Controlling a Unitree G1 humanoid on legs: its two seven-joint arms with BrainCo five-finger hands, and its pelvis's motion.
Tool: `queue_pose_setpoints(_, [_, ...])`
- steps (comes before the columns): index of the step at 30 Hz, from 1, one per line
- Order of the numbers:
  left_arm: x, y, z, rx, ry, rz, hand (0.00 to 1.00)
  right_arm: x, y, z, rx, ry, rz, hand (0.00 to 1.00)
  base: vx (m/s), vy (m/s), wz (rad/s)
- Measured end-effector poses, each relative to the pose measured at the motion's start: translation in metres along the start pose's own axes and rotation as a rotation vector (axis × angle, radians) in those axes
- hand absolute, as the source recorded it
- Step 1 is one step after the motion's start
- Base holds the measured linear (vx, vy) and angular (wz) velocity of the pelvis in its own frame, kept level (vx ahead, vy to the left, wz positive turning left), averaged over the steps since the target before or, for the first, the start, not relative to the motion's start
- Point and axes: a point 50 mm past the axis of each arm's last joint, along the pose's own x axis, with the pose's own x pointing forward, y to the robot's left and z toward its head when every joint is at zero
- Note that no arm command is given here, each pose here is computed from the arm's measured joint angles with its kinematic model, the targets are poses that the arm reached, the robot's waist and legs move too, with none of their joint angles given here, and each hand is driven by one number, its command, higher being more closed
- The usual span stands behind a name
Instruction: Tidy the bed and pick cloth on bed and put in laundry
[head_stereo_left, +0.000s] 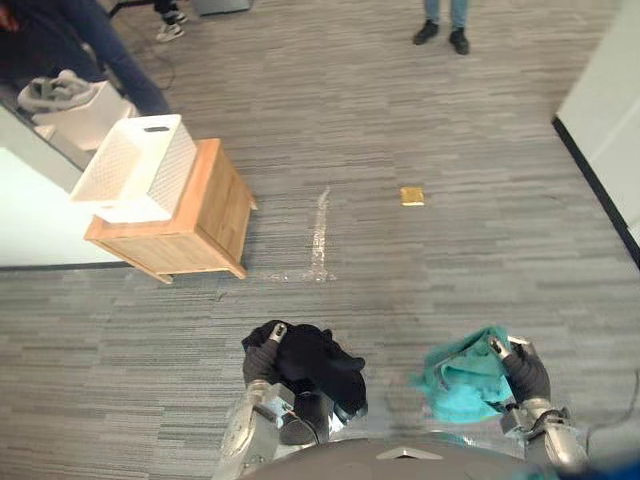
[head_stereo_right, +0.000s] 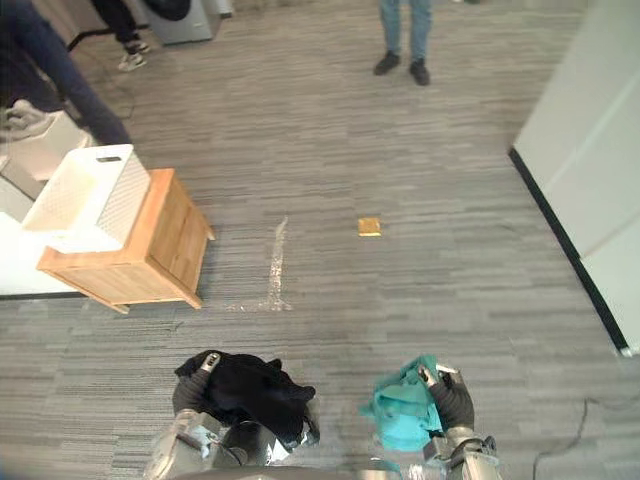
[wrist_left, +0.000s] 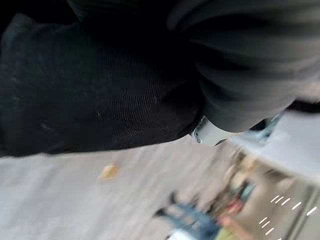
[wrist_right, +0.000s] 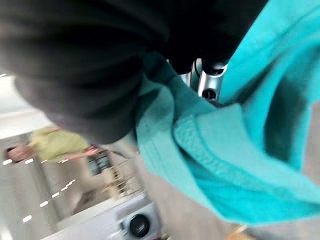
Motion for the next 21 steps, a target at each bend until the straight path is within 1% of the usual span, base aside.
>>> queue_pose_setpoints(2, [0.005,-0.002,0.019,-0.005,-0.083,0.008,1.00,0.014,0.010,0.012,0.039,-0.071,0.009,1.00,0.44,0.226,0.40])
queue_pose_setpoints(5, [0.013,-0.008,0.042,0.027,-0.168,-0.033,1.00,0.017,0.017,0.011,0.083,-0.087,-0.007,1.00,0.43,0.136,0.77])
queue_pose_setpoints(8, [0.011,-0.017,0.057,0.039,-0.245,-0.078,1.00,0.018,0.026,0.007,0.104,-0.084,0.005,1.00,0.40,0.004,0.88])
queue_pose_setpoints(10, [0.014,-0.025,0.065,0.074,-0.285,-0.123,1.00,0.018,0.031,0.005,0.122,-0.081,0.009,1.00,0.35,-0.107,0.92])
queue_pose_setpoints(14, [0.017,-0.032,0.071,0.131,-0.310,-0.162,1.00,0.024,0.035,0.008,0.152,-0.106,0.021,1.00,0.27,-0.239,0.75])
queue_pose_setpoints(17, [0.018,-0.034,0.070,0.154,-0.302,-0.180,1.00,0.033,0.040,0.016,0.152,-0.143,0.049,1.00,0.39,-0.428,0.59])
queue_pose_setpoints(18, [0.015,-0.034,0.067,0.197,-0.293,-0.186,1.00,0.034,0.040,0.018,0.142,-0.150,0.053,1.00,0.43,-0.427,0.59])
queue_pose_setpoints(20, [0.011,-0.033,0.061,0.198,-0.282,-0.179,1.00,0.035,0.037,0.020,0.109,-0.141,0.072,1.00,0.51,-0.380,0.39])
queue_pose_setpoints(21, [0.009,-0.032,0.061,0.184,-0.298,-0.166,1.00,0.039,0.042,0.023,0.097,-0.147,0.104,1.00,0.54,-0.373,0.04])
